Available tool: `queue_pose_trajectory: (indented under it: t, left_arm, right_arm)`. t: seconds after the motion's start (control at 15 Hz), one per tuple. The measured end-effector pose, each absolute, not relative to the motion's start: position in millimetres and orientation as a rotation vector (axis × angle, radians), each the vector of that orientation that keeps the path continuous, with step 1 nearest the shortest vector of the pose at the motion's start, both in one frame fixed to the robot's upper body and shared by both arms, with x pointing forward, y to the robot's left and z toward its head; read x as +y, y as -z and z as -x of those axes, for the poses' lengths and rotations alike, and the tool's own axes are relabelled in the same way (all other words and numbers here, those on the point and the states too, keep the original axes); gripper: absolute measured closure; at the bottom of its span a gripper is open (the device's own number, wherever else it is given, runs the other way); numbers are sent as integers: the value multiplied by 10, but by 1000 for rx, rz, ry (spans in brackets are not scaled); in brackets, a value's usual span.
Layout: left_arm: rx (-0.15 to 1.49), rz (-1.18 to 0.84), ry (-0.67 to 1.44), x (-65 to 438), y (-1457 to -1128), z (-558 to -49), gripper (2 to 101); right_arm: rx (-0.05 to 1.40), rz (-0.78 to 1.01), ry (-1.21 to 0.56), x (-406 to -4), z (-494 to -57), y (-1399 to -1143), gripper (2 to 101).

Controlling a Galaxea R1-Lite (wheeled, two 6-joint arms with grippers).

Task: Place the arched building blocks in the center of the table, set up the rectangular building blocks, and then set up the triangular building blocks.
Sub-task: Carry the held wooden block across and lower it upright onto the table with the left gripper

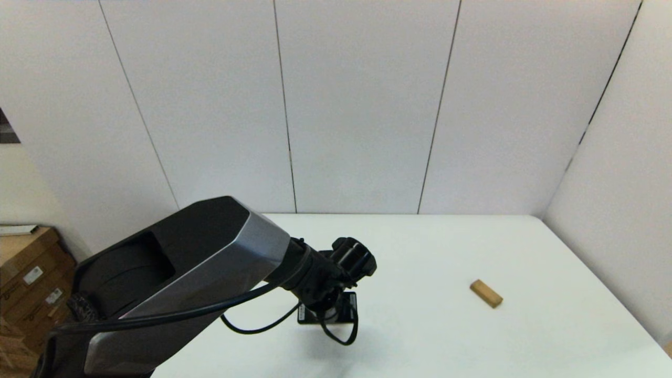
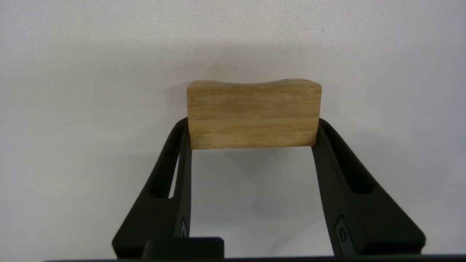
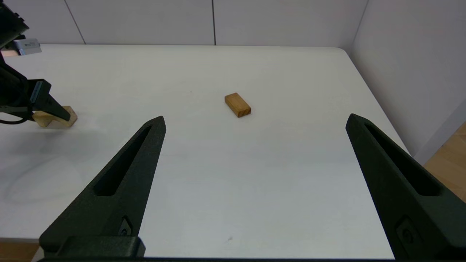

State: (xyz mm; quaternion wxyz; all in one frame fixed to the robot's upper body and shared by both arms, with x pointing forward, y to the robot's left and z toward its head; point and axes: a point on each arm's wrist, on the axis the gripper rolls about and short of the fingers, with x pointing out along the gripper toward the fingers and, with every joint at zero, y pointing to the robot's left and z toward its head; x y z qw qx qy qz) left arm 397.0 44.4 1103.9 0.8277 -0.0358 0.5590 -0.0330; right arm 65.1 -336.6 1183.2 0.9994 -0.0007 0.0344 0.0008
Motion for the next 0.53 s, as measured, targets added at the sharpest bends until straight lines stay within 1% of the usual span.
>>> queue_pose_trajectory:
  t: [0.53]
  left_arm:
    - [1178, 49, 68, 440, -11031, -3952, 474]
  right_arm:
    - [69, 1, -1, -3366, -651, -11833, 43]
